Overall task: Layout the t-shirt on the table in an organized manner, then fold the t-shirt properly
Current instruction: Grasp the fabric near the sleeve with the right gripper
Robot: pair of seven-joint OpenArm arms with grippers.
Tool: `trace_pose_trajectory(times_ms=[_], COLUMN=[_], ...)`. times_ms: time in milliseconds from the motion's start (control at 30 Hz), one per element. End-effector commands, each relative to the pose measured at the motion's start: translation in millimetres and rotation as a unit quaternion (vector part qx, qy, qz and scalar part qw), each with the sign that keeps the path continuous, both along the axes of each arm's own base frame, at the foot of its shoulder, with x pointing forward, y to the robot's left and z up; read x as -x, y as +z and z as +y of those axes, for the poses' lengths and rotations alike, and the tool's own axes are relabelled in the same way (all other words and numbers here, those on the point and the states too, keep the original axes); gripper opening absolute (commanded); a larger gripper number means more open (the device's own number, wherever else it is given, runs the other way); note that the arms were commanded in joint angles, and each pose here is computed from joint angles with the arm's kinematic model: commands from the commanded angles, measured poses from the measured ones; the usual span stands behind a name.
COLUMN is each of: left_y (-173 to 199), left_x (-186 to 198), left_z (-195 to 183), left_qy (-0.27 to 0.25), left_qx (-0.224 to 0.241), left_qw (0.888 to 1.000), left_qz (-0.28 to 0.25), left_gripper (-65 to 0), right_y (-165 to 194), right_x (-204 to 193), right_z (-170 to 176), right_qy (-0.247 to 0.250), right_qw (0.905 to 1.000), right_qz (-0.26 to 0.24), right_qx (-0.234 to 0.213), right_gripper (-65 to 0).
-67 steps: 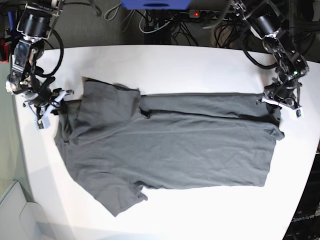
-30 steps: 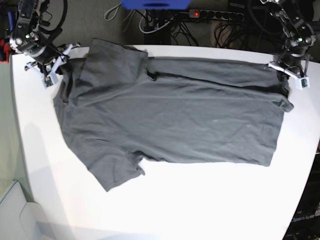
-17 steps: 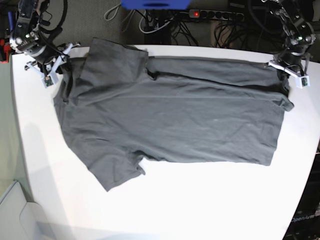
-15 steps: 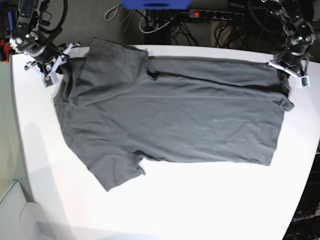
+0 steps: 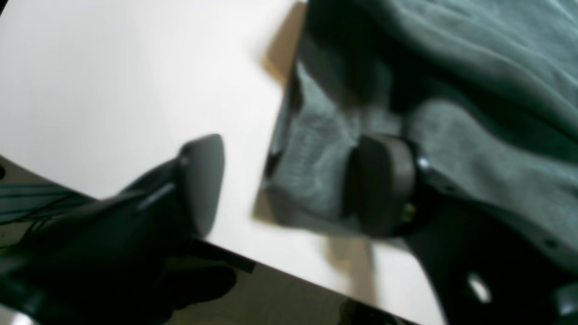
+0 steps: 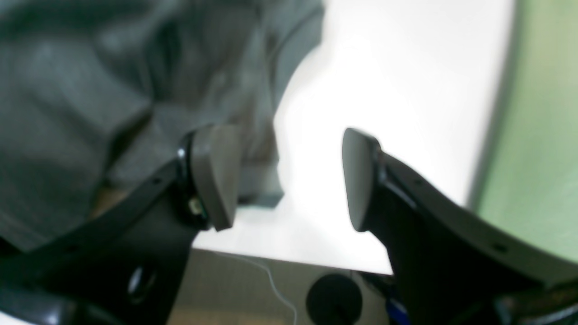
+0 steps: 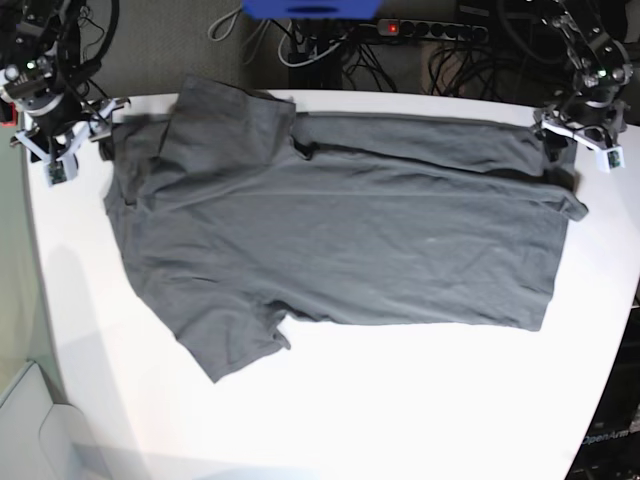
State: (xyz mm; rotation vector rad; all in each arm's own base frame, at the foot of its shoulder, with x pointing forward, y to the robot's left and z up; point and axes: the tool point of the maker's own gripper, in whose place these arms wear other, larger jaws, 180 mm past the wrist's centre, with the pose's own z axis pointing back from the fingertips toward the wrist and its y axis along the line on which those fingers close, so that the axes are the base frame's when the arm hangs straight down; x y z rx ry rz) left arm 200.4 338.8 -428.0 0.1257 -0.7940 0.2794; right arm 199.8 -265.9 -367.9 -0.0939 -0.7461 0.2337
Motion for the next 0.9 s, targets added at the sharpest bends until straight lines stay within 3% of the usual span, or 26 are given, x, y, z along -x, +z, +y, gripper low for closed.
trace_pose_trajectory(times_ms=[0, 133, 333, 533, 867], left_y=[3.5, 2.5, 2.9, 3.8, 3.8], left_x=[0.1, 1.5, 1.4, -0.5, -0.5], left_z=[2.1, 1.6, 2.1, 2.1, 2.1], left_qy=[-0.006, -0.006, -0.006, -0.006, -0.006], left_qx=[-0.006, -0.005, -0.006, -0.006, -0.006], left_qw=[1.0, 1.0, 1.0, 1.0, 1.0], left_qz=[0.004, 0.005, 0.005, 0.003, 0.003], left_gripper=[-14.8, -9.6, -9.6, -9.6, -9.6], right_y=[11.0, 15.6, -11.4, -20.4, -27.9], right_x=[0.7, 16.6, 52.9, 63.2, 55.9], right_z=[-2.2, 7.7, 31.0, 47.0, 105.6], right_qy=[0.005, 0.006, -0.026, -0.039, 0.042], right_qw=[0.9999, 0.9995, 0.9958, 0.9934, 0.9901], right_qz=[-0.01, 0.018, 0.087, 0.1, 0.109], right_qx=[0.012, 0.025, -0.013, -0.04, -0.078], right_gripper=[-28.3, -28.3, -28.3, -28.3, -28.3])
